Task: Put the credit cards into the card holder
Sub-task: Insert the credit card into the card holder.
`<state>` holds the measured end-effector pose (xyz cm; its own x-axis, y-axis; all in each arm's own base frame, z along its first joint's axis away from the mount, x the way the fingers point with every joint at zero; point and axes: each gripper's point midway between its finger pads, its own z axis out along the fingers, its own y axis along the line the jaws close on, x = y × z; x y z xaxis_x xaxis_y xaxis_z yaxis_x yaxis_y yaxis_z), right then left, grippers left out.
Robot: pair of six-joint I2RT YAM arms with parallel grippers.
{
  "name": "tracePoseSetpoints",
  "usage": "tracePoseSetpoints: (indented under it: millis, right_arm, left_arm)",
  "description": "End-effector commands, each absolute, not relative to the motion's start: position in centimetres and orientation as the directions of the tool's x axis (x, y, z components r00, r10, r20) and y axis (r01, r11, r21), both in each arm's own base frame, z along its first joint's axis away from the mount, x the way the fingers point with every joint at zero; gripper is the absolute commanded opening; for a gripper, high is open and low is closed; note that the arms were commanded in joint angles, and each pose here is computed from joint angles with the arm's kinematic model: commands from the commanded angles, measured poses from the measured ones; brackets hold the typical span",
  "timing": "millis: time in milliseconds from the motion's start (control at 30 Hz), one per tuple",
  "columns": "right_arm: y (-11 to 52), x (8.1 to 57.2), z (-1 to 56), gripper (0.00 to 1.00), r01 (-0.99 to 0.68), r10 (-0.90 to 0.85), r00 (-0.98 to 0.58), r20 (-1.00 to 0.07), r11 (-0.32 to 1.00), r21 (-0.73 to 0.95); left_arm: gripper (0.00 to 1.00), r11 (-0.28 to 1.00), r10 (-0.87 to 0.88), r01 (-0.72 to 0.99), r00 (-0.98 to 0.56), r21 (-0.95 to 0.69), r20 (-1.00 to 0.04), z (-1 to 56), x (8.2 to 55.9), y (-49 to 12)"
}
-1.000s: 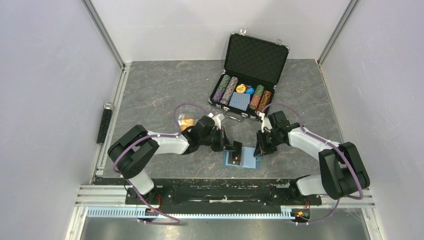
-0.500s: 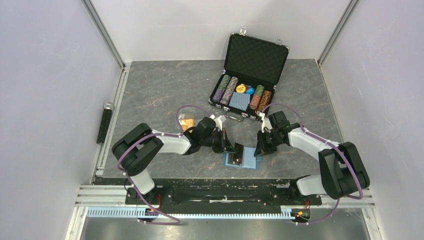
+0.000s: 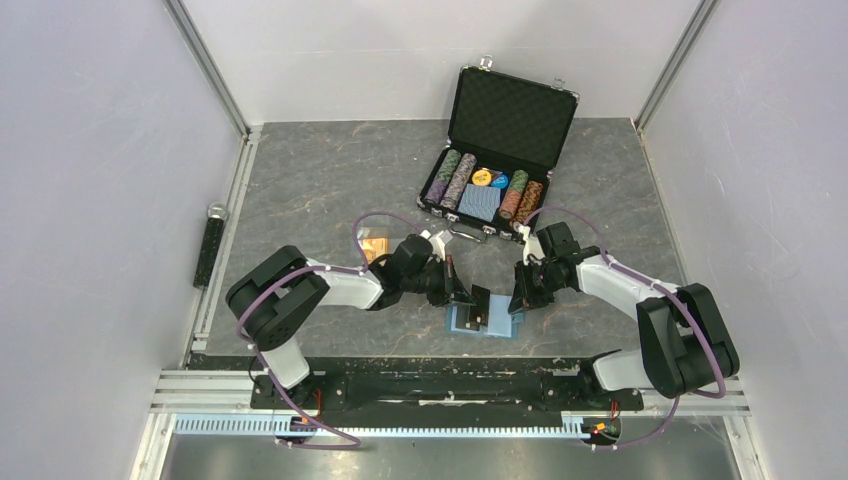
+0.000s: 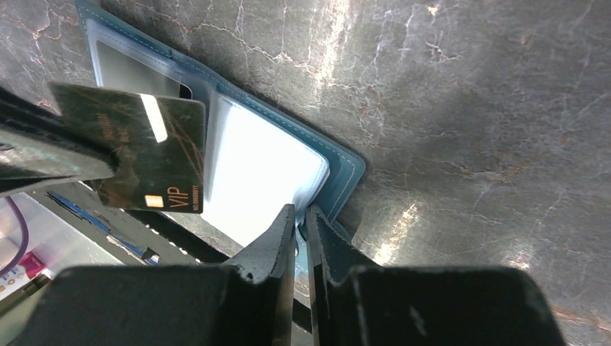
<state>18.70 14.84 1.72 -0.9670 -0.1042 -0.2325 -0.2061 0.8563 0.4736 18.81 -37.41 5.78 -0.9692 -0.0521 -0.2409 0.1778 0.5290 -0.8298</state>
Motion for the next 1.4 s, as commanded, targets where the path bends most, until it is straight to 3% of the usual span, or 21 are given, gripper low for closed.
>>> tracePoseSetpoints:
  millis: [0,1367]
  right_arm:
    - [14.8,18.7,1.3,0.11,-0.205,-0.103,-0.967,-0.234,0.858,0.471]
    - [15.1,18.8,1.6,0.09,-0.213,-0.1,-0.964,-0.248,0.846,0.488]
  left_arm:
    - [0.02,0.524,-0.066,0.131,-0.979,-0.842,-0.194,5.1,18.5,-37.8]
    - [0.02,0.629,-0.056,0.087,-0.986,-0.773,-0.156,3.0,17.7,-37.0]
